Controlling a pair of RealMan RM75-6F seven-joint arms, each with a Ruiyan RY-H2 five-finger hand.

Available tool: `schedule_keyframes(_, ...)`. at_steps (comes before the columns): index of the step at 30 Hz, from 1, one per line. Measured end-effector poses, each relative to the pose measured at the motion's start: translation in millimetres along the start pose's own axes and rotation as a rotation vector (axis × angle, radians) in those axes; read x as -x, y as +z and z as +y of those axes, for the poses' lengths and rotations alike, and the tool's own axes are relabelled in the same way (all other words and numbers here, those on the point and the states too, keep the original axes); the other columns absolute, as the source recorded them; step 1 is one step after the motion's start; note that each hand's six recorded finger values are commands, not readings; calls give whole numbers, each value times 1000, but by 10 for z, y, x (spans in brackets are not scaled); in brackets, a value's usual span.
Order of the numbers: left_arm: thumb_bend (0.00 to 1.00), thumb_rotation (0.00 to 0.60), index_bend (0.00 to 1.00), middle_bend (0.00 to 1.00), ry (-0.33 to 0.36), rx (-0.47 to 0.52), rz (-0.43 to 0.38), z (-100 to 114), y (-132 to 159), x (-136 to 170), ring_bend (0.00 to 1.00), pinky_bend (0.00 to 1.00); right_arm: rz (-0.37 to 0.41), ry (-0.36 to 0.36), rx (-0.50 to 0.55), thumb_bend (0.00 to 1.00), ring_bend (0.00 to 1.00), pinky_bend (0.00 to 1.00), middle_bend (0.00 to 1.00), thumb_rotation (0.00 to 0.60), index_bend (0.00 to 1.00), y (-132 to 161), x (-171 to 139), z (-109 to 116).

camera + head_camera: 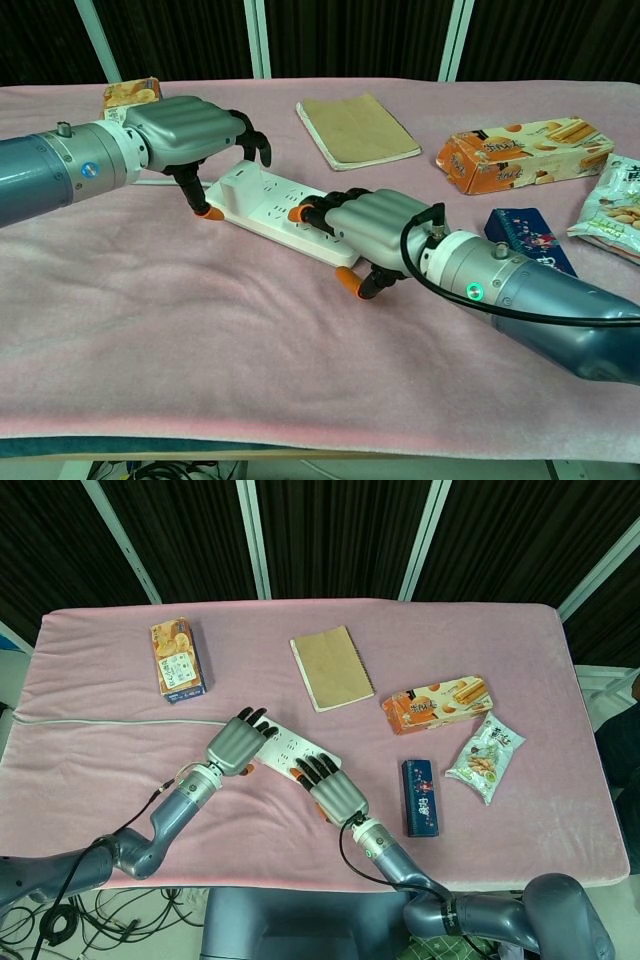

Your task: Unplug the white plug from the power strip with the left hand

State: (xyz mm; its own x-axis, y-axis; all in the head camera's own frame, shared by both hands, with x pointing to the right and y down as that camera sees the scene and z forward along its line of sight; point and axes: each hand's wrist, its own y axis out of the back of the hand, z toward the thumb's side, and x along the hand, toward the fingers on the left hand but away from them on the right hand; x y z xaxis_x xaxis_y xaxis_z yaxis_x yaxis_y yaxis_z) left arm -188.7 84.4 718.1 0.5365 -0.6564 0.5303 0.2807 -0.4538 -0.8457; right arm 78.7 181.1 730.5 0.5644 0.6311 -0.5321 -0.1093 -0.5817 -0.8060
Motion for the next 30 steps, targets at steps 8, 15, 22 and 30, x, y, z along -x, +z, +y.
schedule_keyframes(8, 155, 600, 264, 314, 9, -2, -8, -2, 26, -14, 95, 173, 3, 36, -18, 513, 0, 56, 0, 600, 0, -11, -2, -111)
schedule_keyframes(15, 155, 600, 265, 316, 11, -20, -10, -33, 19, -10, 95, 173, 10, 43, -17, 512, 0, 56, 0, 600, 0, 18, -3, -151)
schedule_keyframes(22, 155, 600, 265, 290, 21, -37, -22, -40, 49, -12, 95, 173, 9, 43, -17, 513, 0, 56, 0, 600, 0, 17, -1, -165)
schedule_keyframes(30, 155, 600, 278, 322, 17, -42, -14, -101, 42, -26, 95, 174, 0, 40, -15, 512, 0, 56, 0, 600, 0, -12, -4, -186)
